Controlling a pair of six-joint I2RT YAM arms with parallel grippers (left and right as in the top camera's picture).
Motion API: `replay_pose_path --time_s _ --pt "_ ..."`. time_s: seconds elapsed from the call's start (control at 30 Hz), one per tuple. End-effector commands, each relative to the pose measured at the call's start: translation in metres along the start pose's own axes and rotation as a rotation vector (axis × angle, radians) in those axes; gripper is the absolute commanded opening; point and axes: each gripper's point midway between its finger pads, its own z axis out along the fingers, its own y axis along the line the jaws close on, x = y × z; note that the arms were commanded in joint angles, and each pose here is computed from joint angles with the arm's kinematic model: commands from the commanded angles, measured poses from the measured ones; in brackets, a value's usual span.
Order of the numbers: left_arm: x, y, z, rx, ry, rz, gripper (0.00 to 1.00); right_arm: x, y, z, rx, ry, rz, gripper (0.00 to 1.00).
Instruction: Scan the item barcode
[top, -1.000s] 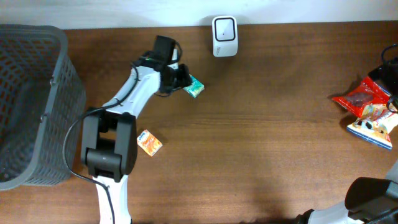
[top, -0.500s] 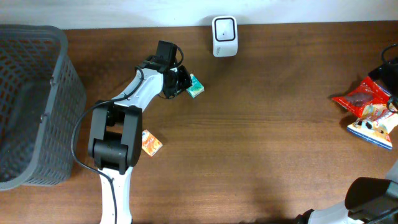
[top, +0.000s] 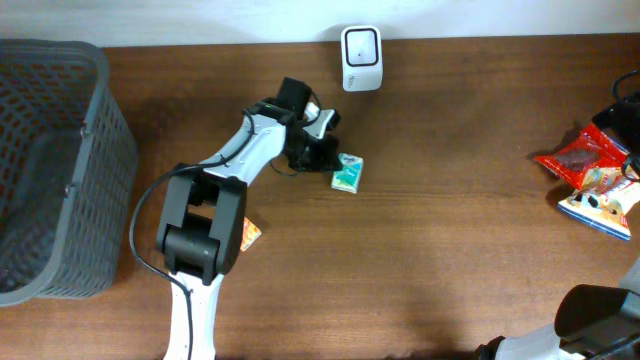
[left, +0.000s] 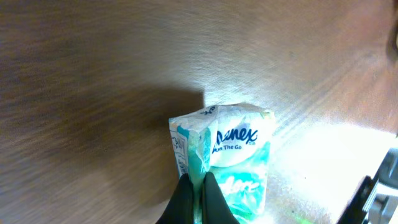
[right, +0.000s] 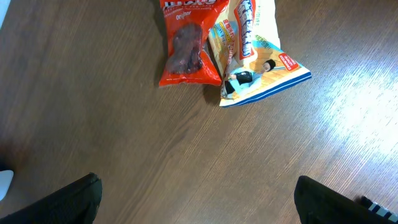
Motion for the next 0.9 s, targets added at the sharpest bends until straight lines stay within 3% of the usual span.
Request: replay_pose_path --time_s 0.0,0.13,0.17,0.33,0.4,0.5,0.57,0.6,0.73,0.87 --pt "-0.003 -0.007 0.007 0.030 -0.003 0.067 0.08 0.000 0.003 -0.001 -0.005 -0.002 0.006 0.99" --pt "-0.031 -0.005 -0.017 -0.011 -0.068 0.035 0.31 0.000 0.003 -0.001 -0.005 -0.002 0.006 0.99" --pt "-0.040 0.001 -0.030 -0.072 -0.090 0.011 0.52 0.000 0.003 -0.001 -0.005 -0.002 0.006 0.99" --pt "-0.062 0.012 -0.100 -0.360 -0.132 -0.017 0.60 0.000 0.003 -0.001 -0.005 -0.002 0.006 0.99" --pt "-0.062 0.001 -0.133 -0.422 -0.137 -0.021 0.69 0.000 0.003 -0.001 -0.005 -0.002 0.006 0.99" --pt "-0.052 -0.005 -0.164 -0.499 -0.118 -0.036 0.71 0.000 0.003 -0.001 -0.005 -0.002 0.006 0.99" --pt "-0.045 -0.011 -0.180 -0.526 -0.109 -0.042 0.78 0.000 0.003 -0.001 -0.005 -0.002 0.006 0.99" --pt "-0.041 -0.012 -0.189 -0.547 -0.109 -0.059 1.00 0.000 0.003 -0.001 -0.005 -0.002 0.006 0.98" --pt "-0.028 0.000 -0.211 -0.676 -0.116 -0.159 0.99 0.000 0.003 -0.001 -0.005 -0.002 0.006 0.99" --pt "-0.022 -0.005 -0.218 -0.670 -0.122 -0.189 0.99 0.000 0.003 -0.001 -0.005 -0.002 0.006 0.99"
